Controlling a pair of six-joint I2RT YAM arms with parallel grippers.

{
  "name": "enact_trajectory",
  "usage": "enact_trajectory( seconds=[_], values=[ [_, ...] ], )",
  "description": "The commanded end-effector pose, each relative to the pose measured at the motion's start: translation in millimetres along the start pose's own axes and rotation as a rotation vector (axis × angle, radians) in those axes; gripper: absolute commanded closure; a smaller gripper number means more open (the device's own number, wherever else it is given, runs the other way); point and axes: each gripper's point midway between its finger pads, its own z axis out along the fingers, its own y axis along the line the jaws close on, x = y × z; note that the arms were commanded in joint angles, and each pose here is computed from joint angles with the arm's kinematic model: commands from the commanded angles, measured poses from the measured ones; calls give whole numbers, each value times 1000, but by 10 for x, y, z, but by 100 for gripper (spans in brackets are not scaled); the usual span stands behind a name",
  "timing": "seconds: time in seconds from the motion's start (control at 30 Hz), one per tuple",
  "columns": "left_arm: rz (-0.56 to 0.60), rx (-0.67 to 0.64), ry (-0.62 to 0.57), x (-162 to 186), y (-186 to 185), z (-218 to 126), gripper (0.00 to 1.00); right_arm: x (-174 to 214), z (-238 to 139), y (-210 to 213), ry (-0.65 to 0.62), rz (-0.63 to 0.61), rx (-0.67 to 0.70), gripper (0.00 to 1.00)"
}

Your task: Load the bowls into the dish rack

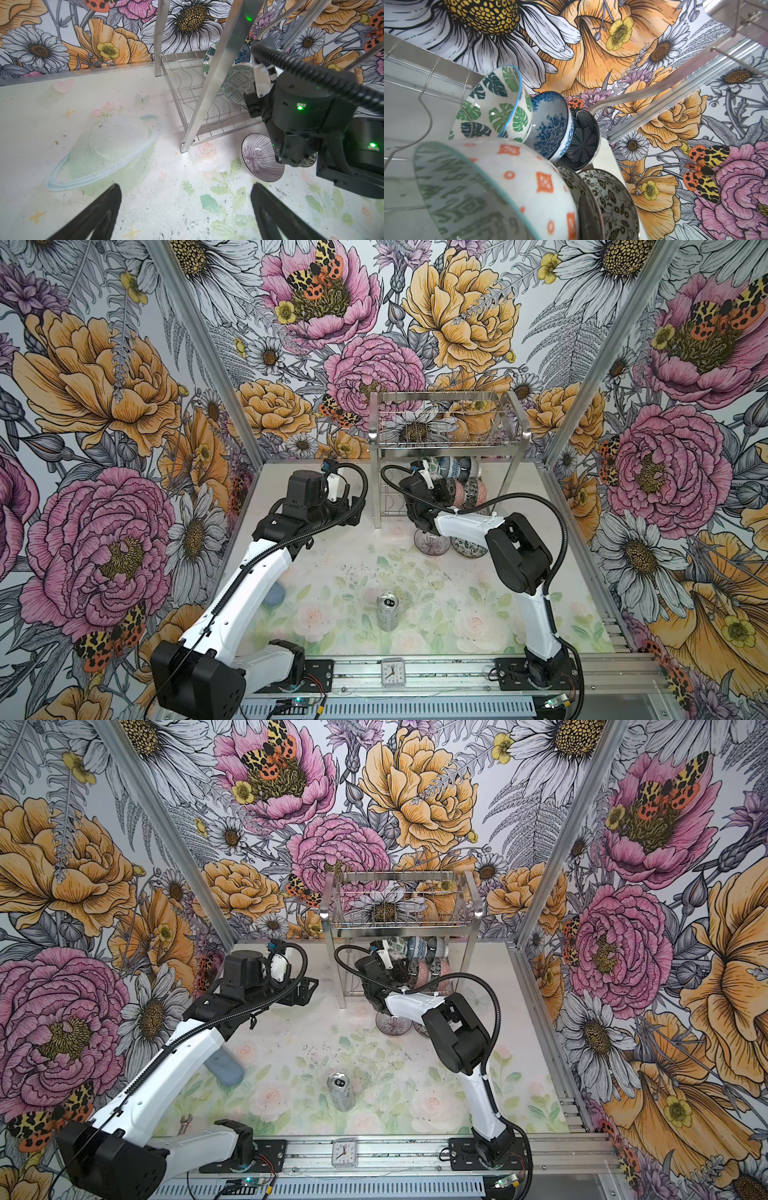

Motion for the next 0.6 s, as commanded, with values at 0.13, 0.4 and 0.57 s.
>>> enact_trajectory(
  seconds=[0.13, 0.4, 0.57],
  values=[
    [-7, 30, -13, -1, -25, -48, 1, -70, 88, -52, 11, 6, 55, 100],
    [-8, 33, -13, -5, -26, -47, 1, 38, 122, 61, 28, -25, 38, 100],
    [-8, 31, -17, -10, -26, -61, 1, 80, 144, 131, 37, -46, 34, 100]
  ],
)
